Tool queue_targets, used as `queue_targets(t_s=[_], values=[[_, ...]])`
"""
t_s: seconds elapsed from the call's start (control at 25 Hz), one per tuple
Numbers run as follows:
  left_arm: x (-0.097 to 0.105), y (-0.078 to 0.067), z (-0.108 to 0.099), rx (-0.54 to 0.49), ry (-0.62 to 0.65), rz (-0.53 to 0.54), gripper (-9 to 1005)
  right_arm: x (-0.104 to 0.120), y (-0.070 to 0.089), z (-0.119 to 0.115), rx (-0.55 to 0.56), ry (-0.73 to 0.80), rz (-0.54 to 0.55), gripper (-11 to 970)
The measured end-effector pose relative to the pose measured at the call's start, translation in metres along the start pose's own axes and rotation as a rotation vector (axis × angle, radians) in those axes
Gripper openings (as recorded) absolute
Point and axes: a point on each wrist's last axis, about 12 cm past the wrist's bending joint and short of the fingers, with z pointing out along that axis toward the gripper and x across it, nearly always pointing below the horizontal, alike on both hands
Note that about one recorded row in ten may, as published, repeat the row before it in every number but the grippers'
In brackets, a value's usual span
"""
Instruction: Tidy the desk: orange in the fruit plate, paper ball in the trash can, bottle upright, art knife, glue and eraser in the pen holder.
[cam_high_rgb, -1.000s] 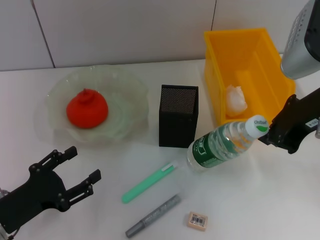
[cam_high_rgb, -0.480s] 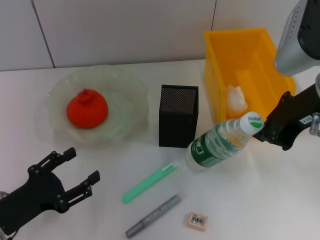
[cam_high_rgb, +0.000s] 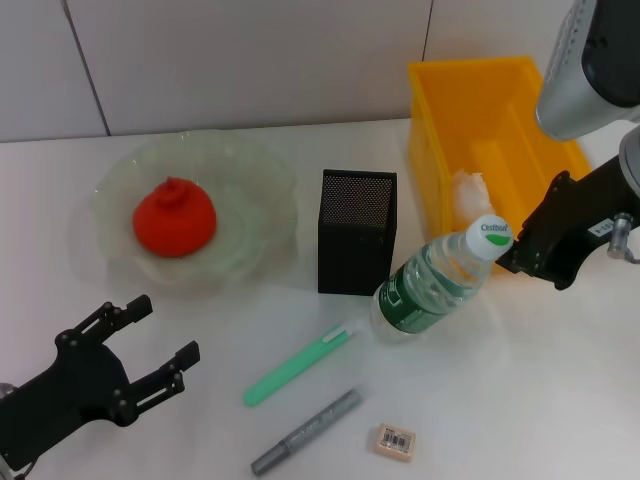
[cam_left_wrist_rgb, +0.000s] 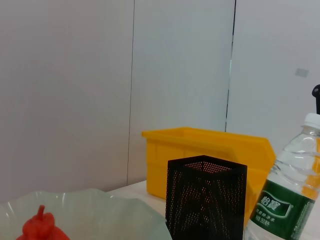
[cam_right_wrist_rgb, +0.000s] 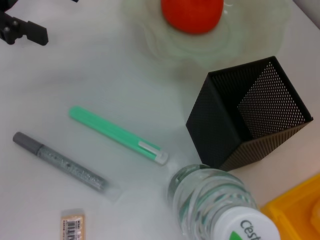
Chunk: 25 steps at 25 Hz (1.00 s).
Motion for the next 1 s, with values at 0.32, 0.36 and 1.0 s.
queue_targets(t_s=[0.32,0.36,1.0], values=[[0.001,-0.001,0.0,-0.001,0.001,-0.003,827,-0.004,-0.003,0.003,0.002,-0.003,-0.001,8],[0.001,-0.001,0.0,-0.001,0.001,-0.003,827,-0.005,-0.003,0.003,0.004,-0.004,-0.002,9],[0.001,-0.001,-0.001,0.0,0.0,-0.003,827,-0.012,-0.007,0.006,0.005,-0.011,-0.014,14]])
